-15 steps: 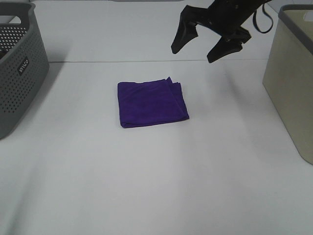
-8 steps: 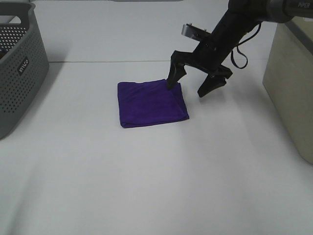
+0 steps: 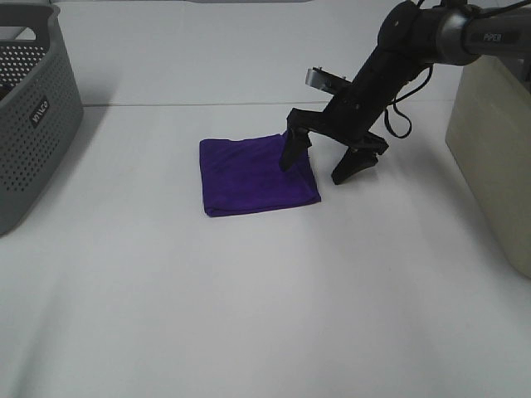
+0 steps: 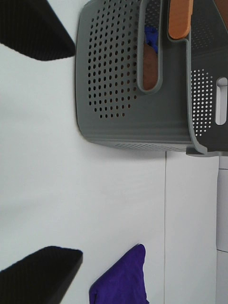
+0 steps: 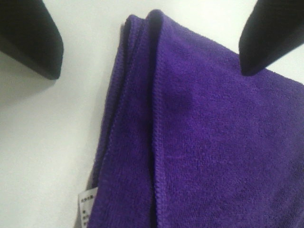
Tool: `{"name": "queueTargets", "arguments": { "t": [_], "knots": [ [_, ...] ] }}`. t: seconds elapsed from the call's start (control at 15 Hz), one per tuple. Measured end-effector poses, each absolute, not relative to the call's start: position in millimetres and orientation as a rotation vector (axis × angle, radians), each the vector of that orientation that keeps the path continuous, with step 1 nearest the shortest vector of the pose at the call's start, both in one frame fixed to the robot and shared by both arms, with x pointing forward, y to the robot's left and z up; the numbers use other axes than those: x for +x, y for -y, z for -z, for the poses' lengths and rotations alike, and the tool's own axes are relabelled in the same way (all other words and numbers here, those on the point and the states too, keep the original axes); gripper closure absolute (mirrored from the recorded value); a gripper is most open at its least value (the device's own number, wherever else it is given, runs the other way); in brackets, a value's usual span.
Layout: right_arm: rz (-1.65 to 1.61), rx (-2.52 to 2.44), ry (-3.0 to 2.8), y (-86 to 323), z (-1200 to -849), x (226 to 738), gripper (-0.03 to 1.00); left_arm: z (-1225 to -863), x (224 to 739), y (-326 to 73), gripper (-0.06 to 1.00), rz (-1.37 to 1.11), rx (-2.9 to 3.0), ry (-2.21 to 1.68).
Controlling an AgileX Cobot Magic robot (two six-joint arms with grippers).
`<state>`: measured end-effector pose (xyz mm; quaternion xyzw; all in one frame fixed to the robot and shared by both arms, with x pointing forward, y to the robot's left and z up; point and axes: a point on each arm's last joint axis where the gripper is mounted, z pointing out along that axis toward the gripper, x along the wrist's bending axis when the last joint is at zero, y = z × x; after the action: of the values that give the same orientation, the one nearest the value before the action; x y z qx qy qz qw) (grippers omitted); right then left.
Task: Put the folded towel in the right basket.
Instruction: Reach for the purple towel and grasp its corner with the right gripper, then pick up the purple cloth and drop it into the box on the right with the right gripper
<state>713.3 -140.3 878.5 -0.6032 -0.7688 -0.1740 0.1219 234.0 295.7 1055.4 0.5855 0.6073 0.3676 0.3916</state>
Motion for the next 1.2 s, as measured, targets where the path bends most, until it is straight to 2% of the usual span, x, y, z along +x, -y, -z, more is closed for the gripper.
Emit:
{"name": "queueTargets", "arguments": {
  "t": [0.4,0.67,0.87,0.93,1.07,1.2],
  "knots": [
    [0.592,-1.780,2.192,127.5,-873.1,715.9,0.00,-1055.4,234.0,-295.7,-0.05,-0.933,1.487,-1.542],
    [0.672,-1.716,2.205,73.6,-858.8,704.4,0.09,-1055.4,234.0,-295.7,-0.05,-0.933,1.487,-1.542],
    [0.723,-1.653,2.265,30.3,-851.3,688.2,0.34,-1055.4,234.0,-295.7,-0.05,-0.933,1.487,-1.542],
    [0.734,-1.623,2.295,11.7,-845.2,679.0,0.64,-1055.4,234.0,-295.7,-0.05,-0.933,1.487,-1.542],
    [0.741,-1.604,2.305,1.0,-843.0,672.8,0.90,-1055.4,234.0,-295.7,-0.05,-0.933,1.487,-1.542],
    [0.736,-1.598,2.301,-0.5,-843.1,671.3,0.93,-1055.4,234.0,-295.7,-0.05,-0.933,1.487,-1.542]
  ]
}}
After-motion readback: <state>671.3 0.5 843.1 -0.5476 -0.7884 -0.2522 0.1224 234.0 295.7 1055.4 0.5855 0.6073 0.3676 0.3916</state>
